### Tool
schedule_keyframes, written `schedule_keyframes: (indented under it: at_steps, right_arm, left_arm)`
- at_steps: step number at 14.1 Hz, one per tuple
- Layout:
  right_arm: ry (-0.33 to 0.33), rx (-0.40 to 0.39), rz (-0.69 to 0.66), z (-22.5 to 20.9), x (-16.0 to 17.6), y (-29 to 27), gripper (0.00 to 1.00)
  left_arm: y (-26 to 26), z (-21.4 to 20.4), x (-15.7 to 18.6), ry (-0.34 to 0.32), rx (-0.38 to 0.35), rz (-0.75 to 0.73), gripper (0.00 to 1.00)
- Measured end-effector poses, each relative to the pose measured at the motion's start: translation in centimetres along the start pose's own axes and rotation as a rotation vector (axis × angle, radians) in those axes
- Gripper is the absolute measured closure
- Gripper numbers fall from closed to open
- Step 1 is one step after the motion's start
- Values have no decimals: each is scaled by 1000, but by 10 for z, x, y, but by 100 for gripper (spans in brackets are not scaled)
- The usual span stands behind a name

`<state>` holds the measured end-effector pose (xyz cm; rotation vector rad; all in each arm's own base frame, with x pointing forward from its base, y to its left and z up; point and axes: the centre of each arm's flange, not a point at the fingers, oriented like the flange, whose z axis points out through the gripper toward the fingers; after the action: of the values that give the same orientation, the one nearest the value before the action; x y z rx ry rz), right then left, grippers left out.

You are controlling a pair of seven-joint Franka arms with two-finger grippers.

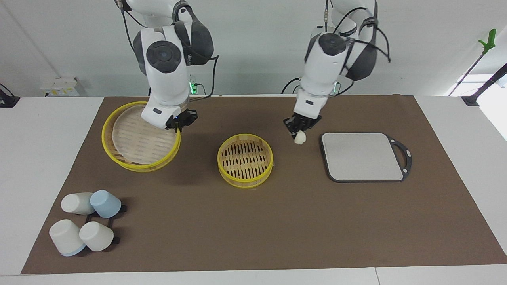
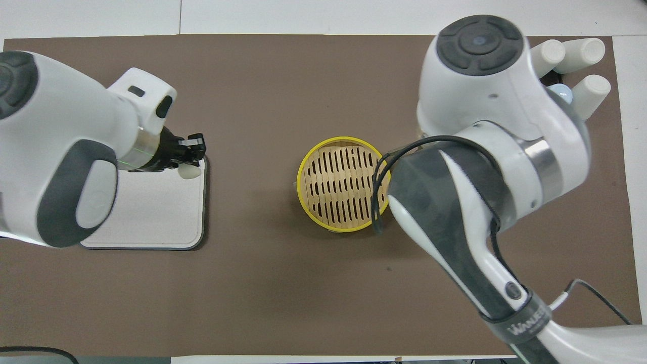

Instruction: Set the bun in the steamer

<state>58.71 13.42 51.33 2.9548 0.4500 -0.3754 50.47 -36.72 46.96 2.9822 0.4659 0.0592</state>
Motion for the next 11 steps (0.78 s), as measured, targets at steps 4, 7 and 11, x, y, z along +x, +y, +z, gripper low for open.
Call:
schedule_keyframes:
  at_steps: [4, 7, 11]
  right_arm:
    - [2, 7, -16, 12, 2, 9, 92]
    - [5, 9, -25, 11, 2, 4, 92]
    - [9, 9, -25, 9, 1, 3, 92]
  left_arm:
    - [64, 83, -63, 11, 2, 83, 79]
    - [78, 132, -88, 23, 16, 132, 79]
    - [77, 140, -84, 40, 7, 132, 70]
